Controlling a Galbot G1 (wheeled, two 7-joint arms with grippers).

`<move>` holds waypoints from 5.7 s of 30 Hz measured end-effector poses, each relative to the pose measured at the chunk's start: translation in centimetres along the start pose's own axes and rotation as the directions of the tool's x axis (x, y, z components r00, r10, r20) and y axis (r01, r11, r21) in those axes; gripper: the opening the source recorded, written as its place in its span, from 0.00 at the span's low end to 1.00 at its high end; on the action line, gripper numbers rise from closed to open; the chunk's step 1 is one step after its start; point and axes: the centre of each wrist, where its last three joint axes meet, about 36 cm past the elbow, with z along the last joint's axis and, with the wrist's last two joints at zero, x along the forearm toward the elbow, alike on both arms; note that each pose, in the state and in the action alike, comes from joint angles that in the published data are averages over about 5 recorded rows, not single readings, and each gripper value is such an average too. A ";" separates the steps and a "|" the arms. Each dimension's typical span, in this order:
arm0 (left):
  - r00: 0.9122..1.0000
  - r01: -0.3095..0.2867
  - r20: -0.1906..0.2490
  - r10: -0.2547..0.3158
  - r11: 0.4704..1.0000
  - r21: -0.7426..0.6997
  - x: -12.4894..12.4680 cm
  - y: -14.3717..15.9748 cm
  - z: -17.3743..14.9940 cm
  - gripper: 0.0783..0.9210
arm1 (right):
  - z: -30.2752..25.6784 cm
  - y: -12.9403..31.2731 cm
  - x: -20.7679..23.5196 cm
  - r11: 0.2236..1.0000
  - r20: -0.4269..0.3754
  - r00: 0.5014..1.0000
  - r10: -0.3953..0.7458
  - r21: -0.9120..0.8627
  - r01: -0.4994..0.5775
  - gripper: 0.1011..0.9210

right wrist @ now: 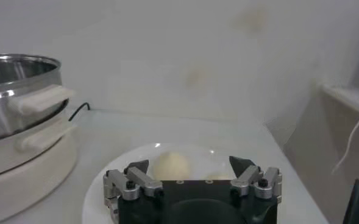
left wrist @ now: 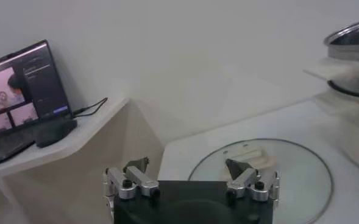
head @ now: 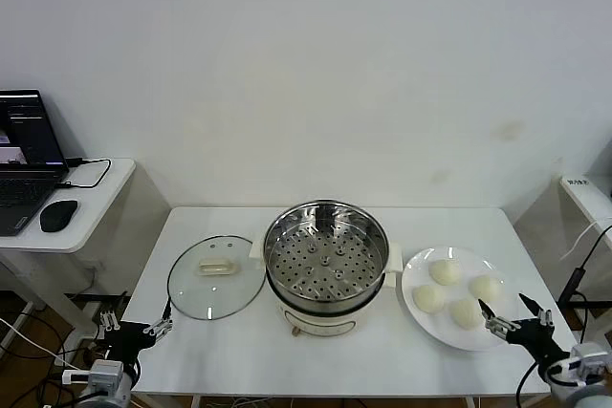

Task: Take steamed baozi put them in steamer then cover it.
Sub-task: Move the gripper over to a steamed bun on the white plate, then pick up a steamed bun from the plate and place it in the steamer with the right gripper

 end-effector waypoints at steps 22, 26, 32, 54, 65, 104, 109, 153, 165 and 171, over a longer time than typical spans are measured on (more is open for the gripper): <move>0.998 0.021 0.069 -0.017 0.998 -0.053 2.1 0.0 -1.9 0.88 | -15.9 -8.5 -12.2 0.608 -0.319 0.898 -0.304 0.661 0.440 0.88; 0.997 0.022 0.079 -0.018 0.998 -0.061 2.7 -0.2 -2.5 0.88 | -18.2 -8.4 -15.4 0.479 -0.426 0.845 -0.323 0.697 0.534 0.88; 0.997 0.025 0.074 -0.019 0.997 -0.079 3.4 -0.4 -2.5 0.88 | -20.3 -6.8 -20.2 0.307 -0.569 0.766 -0.299 0.703 0.641 0.88; 0.998 0.051 0.051 -0.045 0.992 -0.112 4.8 0.0 -2.3 0.88 | -16.1 -1.1 -30.1 -0.017 -0.821 0.546 -0.165 0.556 0.831 0.88; 0.998 0.048 0.036 -0.044 0.992 -0.113 4.5 -0.2 -1.6 0.88 | -14.8 -0.5 -32.4 0.002 -0.830 0.533 -0.162 0.540 0.841 0.88; 0.999 0.038 0.015 -0.036 0.993 -0.113 3.3 -0.7 -0.4 0.88 | -16.4 -1.9 -33.3 0.074 -0.825 0.523 -0.213 0.520 0.851 0.62; 0.999 0.037 0.007 -0.037 0.992 -0.124 3.1 -0.8 -0.3 0.88 | -21.0 -1.8 -32.7 0.071 -0.798 0.546 -0.255 0.548 0.834 0.63; 0.989 0.137 -0.030 -0.144 0.974 -0.183 4.1 0.0 0.7 0.88 | -39.7 28.0 -31.3 -0.869 -0.798 0.508 -0.325 0.464 0.173 0.63; 0.989 0.128 -0.044 -0.139 0.974 -0.186 3.9 0.0 1.3 0.88 | -36.3 30.4 -32.7 -0.899 -0.807 0.510 -0.297 0.417 0.136 0.63; 0.990 0.123 -0.053 -0.134 0.976 -0.182 3.8 -0.2 1.6 0.88 | -34.7 30.6 -33.7 -0.901 -0.817 0.502 -0.285 0.407 0.151 0.63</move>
